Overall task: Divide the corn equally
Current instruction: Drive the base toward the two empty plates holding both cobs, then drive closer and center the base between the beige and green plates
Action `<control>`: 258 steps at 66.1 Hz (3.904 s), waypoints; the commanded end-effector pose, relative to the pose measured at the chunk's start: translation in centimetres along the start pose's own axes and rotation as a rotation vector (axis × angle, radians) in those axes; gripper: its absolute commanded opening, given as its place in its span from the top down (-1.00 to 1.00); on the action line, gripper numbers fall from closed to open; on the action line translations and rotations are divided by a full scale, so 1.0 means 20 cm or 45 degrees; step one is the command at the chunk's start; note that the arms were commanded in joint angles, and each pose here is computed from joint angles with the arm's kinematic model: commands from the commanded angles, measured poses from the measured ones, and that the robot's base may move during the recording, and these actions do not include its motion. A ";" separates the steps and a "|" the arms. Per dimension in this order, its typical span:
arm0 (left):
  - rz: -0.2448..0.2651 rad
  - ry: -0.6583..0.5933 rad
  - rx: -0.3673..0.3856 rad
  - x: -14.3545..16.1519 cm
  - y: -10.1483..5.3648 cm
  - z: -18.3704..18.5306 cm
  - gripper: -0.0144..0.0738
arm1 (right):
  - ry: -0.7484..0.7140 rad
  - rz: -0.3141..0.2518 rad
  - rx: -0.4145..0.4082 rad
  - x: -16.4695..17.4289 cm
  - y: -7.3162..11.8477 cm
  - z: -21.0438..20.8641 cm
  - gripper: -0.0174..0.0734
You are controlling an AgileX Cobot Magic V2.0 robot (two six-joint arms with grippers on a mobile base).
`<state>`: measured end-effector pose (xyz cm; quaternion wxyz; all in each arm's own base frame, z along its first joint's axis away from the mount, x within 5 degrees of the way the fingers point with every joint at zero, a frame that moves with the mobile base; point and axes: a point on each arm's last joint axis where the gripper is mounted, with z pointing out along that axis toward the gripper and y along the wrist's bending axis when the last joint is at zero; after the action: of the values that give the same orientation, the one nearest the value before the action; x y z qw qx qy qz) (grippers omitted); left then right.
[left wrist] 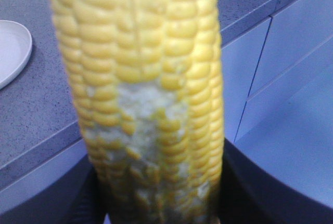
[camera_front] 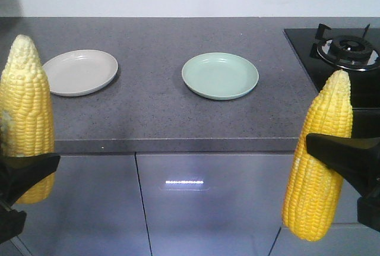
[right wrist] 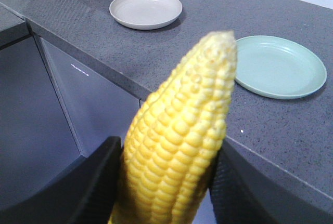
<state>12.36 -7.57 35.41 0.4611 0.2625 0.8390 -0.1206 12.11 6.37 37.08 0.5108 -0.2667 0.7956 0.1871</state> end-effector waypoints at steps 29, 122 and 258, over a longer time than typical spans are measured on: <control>-0.008 -0.120 0.001 -0.06 0.00 -0.03 -0.01 | -0.109 0.011 0.032 -0.06 -0.01 -0.03 0.17; -0.008 -0.120 0.001 -0.06 0.00 -0.03 -0.01 | -0.109 0.011 0.032 -0.06 -0.01 -0.03 0.17; -0.008 -0.120 0.001 -0.06 0.00 -0.03 -0.01 | -0.109 0.011 0.032 -0.06 -0.01 -0.03 0.17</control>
<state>12.36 -7.57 35.41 0.4611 0.2625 0.8390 -0.1206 12.11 6.37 37.08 0.5108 -0.2667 0.7956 0.1871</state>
